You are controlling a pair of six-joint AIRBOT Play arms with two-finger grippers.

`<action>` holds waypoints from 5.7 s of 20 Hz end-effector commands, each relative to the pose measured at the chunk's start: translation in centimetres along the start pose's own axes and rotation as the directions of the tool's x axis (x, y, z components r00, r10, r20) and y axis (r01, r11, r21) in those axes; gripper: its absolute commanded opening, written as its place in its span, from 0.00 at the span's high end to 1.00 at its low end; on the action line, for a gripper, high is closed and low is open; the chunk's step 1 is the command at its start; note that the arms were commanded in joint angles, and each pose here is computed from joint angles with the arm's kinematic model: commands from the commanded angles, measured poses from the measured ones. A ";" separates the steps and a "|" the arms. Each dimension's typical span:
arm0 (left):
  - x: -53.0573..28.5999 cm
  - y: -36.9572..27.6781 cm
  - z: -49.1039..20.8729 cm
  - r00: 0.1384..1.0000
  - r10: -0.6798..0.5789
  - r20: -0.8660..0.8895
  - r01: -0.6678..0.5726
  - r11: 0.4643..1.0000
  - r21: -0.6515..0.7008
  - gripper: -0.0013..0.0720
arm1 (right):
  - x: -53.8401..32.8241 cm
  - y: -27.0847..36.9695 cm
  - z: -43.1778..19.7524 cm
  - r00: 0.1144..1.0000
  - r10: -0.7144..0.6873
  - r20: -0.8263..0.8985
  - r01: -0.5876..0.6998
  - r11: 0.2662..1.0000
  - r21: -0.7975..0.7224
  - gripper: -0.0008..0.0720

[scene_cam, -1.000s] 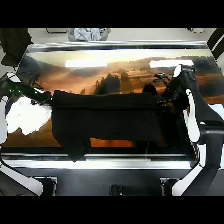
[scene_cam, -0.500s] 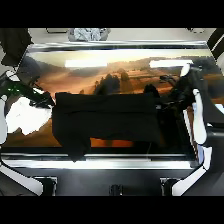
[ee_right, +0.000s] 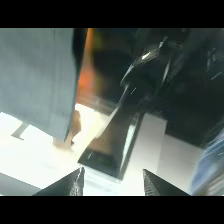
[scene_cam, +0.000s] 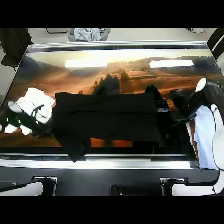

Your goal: Fold the shirts.

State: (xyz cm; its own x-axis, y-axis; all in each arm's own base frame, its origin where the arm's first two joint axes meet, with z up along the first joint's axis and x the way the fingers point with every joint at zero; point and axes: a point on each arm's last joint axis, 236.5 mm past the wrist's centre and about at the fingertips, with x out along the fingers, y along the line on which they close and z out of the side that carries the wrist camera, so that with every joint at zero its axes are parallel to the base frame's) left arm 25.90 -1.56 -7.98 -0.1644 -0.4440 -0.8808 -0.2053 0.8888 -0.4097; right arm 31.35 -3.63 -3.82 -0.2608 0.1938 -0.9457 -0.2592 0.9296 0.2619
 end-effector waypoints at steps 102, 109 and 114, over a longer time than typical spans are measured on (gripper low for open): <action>-12.4 -32.1 15.9 0.698 -0.517 0.495 0.256 0.826 0.501 0.95 | -19.5 27.8 17.7 0.538 0.439 0.720 -0.191 0.895 -0.403 0.94; -32.4 -22.0 12.8 0.411 -0.453 0.791 0.141 0.889 0.436 0.95 | -6.5 36.7 24.0 0.579 0.581 0.572 -0.419 0.814 -0.403 0.94; -33.3 -22.6 11.4 0.397 -0.461 0.794 0.115 0.883 0.455 0.95 | -1.4 39.2 25.6 0.584 0.606 0.540 -0.492 0.793 -0.358 0.19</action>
State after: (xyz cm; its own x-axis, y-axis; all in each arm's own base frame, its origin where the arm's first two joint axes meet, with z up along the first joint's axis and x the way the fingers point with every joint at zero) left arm 47.84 -6.16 26.87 0.7822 -0.5100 -0.3577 0.2323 0.7716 -0.5922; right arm 45.36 38.39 5.19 0.1980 0.8368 -0.5105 -0.4534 0.5399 0.7092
